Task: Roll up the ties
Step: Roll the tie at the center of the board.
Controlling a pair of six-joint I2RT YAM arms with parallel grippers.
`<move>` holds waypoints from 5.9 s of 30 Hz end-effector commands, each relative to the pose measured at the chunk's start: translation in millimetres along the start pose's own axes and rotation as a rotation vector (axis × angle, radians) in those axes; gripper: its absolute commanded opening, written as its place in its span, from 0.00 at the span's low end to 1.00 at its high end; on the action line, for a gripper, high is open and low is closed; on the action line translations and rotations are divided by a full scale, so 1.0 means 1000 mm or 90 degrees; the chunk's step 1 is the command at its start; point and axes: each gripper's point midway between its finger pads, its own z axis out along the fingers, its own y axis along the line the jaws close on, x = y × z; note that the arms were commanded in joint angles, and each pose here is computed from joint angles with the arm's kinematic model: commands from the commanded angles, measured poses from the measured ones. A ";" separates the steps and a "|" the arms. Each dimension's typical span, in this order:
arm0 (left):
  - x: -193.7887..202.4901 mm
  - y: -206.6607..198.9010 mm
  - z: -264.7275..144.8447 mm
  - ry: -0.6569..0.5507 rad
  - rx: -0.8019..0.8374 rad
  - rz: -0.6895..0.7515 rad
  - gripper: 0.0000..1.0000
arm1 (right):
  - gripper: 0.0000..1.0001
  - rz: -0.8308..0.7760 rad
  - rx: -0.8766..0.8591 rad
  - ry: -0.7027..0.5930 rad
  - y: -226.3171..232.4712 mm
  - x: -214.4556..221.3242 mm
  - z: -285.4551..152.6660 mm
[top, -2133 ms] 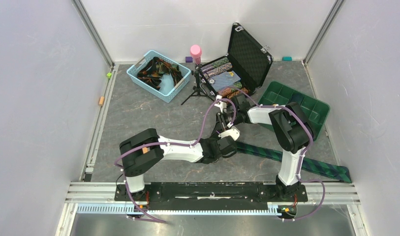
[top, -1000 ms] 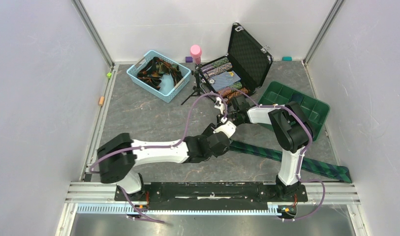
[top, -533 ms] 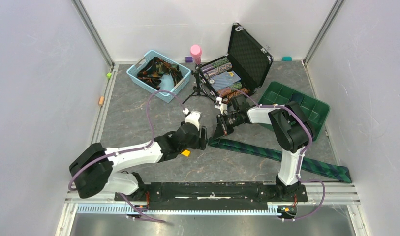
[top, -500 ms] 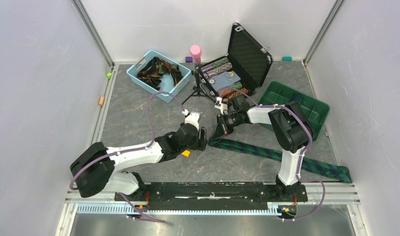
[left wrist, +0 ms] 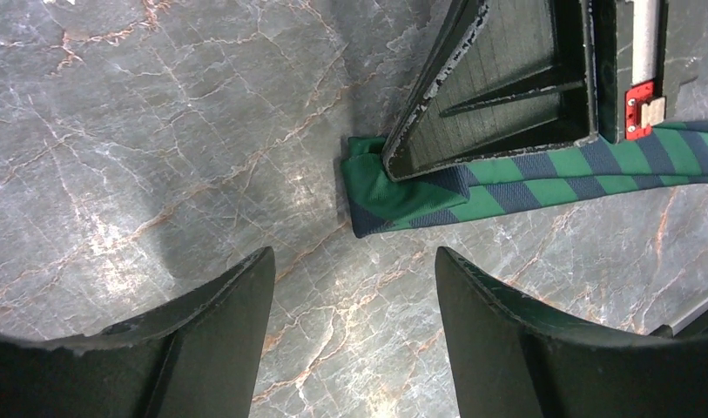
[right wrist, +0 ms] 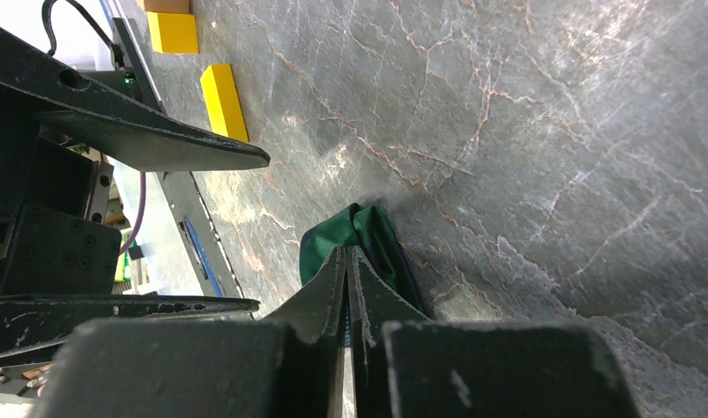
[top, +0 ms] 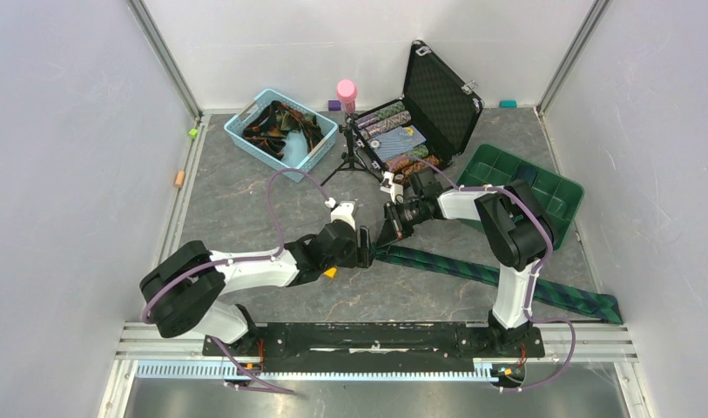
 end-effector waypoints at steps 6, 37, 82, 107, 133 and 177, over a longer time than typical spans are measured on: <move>-0.014 0.001 0.016 -0.029 -0.026 -0.046 0.74 | 0.04 0.005 0.069 0.009 -0.026 0.013 0.004; -0.011 -0.008 0.033 -0.025 -0.009 -0.049 0.63 | 0.02 0.008 0.071 0.009 -0.027 0.013 0.004; 0.014 0.003 0.039 0.020 -0.025 -0.021 0.59 | 0.00 0.028 0.101 -0.157 0.005 0.008 -0.030; 0.009 -0.023 0.040 0.014 0.058 -0.036 0.63 | 0.00 0.036 0.127 -0.154 -0.006 0.024 -0.029; 0.012 -0.022 0.041 0.007 0.105 -0.060 0.32 | 0.00 0.022 0.130 -0.155 -0.005 0.021 -0.031; -0.049 0.079 -0.012 0.030 -0.392 0.384 0.27 | 0.00 -0.047 0.277 -0.297 0.001 -0.018 -0.094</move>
